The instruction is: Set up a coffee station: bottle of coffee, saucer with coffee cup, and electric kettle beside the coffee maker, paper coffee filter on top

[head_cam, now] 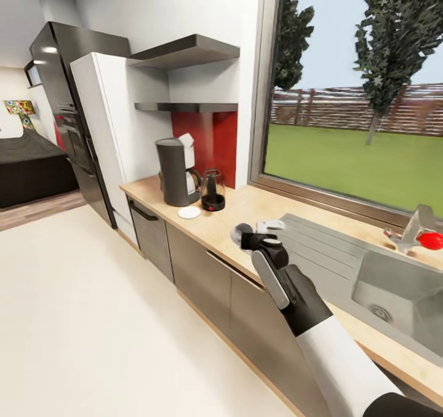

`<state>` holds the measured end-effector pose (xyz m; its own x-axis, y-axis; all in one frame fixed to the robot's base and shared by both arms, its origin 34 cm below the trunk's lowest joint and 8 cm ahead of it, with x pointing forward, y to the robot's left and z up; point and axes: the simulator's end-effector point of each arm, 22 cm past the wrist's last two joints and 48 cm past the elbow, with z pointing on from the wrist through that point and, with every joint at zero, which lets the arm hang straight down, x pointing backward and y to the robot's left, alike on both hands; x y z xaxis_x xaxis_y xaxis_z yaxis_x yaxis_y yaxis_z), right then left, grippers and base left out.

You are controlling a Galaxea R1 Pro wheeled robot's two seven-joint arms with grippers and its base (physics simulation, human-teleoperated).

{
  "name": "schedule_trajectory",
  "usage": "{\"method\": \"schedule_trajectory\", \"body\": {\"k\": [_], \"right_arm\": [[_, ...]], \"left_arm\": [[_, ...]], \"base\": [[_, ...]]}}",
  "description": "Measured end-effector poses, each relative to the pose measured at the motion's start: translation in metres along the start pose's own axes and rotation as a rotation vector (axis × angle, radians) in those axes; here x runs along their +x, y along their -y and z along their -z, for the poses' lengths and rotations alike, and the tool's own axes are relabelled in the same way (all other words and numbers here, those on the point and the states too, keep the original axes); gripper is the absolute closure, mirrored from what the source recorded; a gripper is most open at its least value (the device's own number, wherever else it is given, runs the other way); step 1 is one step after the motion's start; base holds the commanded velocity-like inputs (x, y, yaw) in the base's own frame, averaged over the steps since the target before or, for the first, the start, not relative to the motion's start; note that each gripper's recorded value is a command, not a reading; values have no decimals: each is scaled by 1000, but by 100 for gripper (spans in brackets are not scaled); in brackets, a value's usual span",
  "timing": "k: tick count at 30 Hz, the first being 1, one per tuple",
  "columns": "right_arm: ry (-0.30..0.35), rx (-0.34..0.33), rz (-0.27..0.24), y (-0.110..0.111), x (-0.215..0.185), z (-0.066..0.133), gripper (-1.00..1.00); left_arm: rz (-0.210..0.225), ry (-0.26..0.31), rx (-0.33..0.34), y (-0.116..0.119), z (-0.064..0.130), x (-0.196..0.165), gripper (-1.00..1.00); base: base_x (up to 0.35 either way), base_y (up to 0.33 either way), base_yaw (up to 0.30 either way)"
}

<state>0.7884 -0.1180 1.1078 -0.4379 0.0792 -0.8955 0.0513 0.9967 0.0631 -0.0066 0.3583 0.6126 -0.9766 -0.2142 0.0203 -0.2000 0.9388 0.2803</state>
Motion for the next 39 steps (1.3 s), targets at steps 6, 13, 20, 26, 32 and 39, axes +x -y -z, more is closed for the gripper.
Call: {"method": "schedule_trajectory", "body": {"k": [6,13,20,26,32,39], "right_arm": [[13,0,-1,0,-5,4,100],[58,0,-26,1,-18,9,100],[70,-2,-29,0,-24,13,100],[80,-4,-28,0,-29,18,100],[89,-5,-30,0,-34,22,100],[94,-10,-35,-1,-38,25,100]], "left_arm": [[2,8,2,1,-1,-3,-100],[5,19,4,2,-2,-7,-100],[8,28,7,4,-3,-11,-100],[11,38,10,5,-4,-14,-100],[14,46,12,6,-4,-17,-100],[16,52,13,7,-5,-20,-100]], "base": [[234,268,0],[234,268,0],[234,268,0],[234,268,0],[234,268,0],[234,268,0]]}}
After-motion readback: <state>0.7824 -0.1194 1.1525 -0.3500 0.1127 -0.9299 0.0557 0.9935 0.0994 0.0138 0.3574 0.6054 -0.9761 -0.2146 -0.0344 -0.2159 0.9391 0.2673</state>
